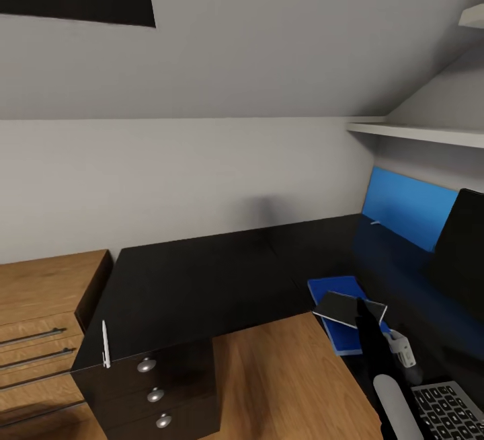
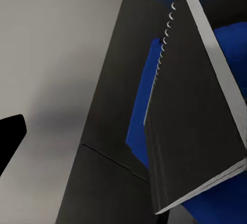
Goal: In the bedroom, organize the workspace by keeping the computer under the desk, ensuring the monitor is on the desk, placing the keyboard on the desk next to the monitor, placing the mouse on the desk next to the keyboard, moving the folder from the swivel chair onto the desk next to the mouse, stacking the notebook on top of the folder with the pen on top of the notebook, and positioning the swivel chair next to the desk.
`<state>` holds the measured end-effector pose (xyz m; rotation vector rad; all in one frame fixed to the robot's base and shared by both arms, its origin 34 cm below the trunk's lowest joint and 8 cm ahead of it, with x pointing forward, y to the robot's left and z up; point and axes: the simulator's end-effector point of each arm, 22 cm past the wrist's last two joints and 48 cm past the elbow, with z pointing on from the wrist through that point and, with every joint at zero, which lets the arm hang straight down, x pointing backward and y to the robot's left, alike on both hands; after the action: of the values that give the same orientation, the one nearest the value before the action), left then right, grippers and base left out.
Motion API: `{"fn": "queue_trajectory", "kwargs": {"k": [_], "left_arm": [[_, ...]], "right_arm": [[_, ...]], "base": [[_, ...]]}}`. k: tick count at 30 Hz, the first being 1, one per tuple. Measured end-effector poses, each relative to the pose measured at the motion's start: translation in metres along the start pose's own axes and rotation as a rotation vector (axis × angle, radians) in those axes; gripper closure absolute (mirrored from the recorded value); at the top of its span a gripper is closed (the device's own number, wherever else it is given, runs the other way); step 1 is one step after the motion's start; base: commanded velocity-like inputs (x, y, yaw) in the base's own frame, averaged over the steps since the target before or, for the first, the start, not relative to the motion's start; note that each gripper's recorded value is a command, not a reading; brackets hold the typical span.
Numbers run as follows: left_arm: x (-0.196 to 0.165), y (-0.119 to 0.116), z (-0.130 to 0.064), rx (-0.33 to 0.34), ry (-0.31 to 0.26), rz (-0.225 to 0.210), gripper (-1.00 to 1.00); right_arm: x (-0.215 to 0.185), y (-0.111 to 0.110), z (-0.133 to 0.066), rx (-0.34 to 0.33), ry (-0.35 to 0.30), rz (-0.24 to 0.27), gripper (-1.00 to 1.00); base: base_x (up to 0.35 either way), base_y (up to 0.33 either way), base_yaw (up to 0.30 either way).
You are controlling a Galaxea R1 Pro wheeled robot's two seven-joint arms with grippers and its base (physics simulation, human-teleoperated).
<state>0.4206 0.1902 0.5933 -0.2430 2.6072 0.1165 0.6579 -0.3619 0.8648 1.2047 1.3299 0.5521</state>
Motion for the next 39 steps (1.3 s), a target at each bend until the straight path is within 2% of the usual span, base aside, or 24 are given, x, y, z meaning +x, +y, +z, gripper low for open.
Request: {"fn": "queue_trajectory", "kwargs": {"k": [19, 24, 26, 30, 35, 39], "left_arm": [[0.0, 0.0, 0.0, 0.0, 0.0, 0.0, -1.0], [0.0, 0.0, 0.0, 0.0, 0.0, 0.0, -1.0], [0.0, 0.0, 0.0, 0.0, 0.0, 0.0, -1.0], [0.0, 0.0, 0.0, 0.0, 0.0, 0.0, -1.0], [0.0, 0.0, 0.0, 0.0, 0.0, 0.001, -1.0], [0.0, 0.0, 0.0, 0.001, -0.001, 0.0, -1.0]], "right_arm": [[-0.005, 0.0, 0.001, -0.002, -0.008, -0.003, -1.0], [-0.02, -0.007, 0.003, 0.015, -0.037, 0.0, -1.0], [-0.037, -0.018, 0.003, 0.046, -0.071, 0.013, -1.0], [-0.044, -0.021, 0.004, 0.056, -0.084, 0.019, -1.0], [-0.041, -0.015, 0.003, 0.04, -0.079, 0.024, -1.0], [-0.038, 0.009, 0.001, -0.016, -0.079, 0.043, -1.0]], "base": [[-0.021, -0.035, 0.0], [0.0, 0.0, 0.0], [0.0, 0.0, 0.0], [0.0, 0.0, 0.0], [0.0, 0.0, 0.0], [0.0, 0.0, 0.005]]}}
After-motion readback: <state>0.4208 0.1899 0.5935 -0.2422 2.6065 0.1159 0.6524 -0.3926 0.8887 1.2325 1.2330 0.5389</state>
